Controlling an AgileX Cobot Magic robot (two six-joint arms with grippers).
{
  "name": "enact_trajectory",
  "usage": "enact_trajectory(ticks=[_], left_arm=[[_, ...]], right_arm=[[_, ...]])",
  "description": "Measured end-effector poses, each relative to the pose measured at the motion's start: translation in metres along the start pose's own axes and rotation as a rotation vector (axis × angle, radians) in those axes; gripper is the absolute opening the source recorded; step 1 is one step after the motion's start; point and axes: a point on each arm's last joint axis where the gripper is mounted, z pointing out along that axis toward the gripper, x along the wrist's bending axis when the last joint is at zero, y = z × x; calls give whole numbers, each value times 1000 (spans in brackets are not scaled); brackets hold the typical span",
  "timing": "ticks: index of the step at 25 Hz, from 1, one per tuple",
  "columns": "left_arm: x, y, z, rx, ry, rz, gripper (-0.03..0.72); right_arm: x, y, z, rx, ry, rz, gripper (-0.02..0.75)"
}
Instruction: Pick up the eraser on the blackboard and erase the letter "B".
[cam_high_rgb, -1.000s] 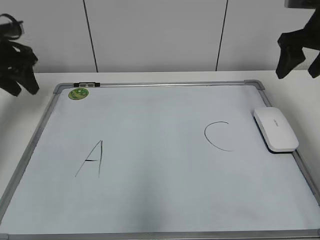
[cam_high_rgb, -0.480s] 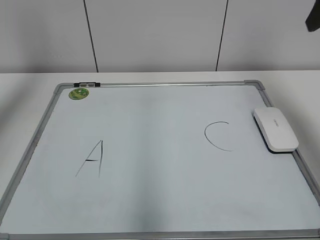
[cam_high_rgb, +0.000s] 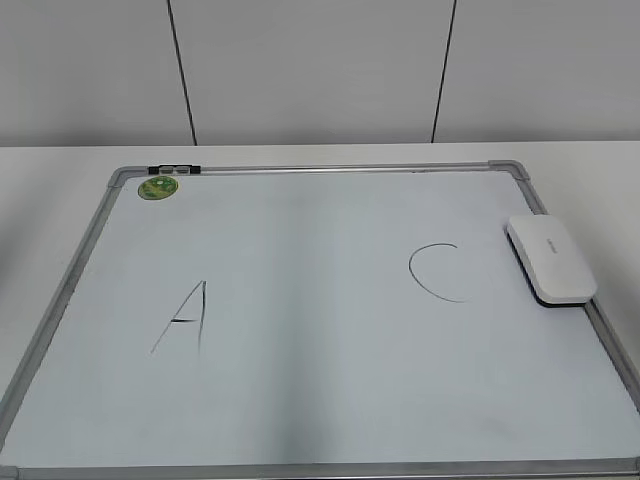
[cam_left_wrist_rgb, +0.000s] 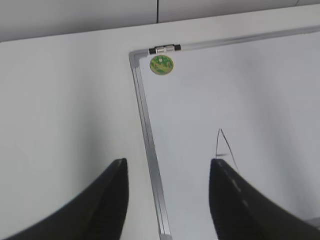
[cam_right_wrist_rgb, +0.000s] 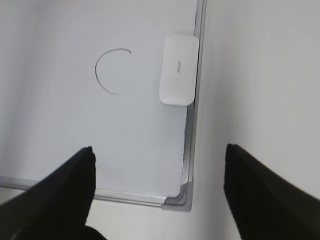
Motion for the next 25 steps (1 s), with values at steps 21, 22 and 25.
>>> enact_trajectory(ticks=[21,22,25], left_arm=[[-22,-233,13,14,-22,-41,386],[-21,-239,14,14,-11,-35,386],[-19,-248,14,3,18,-21,386]], right_arm=[[8,-211,10,-144,-111,-7,593],[8,-214,10,-151,-117,-2,593],[6,-221,13,-157,-137,-9,592]])
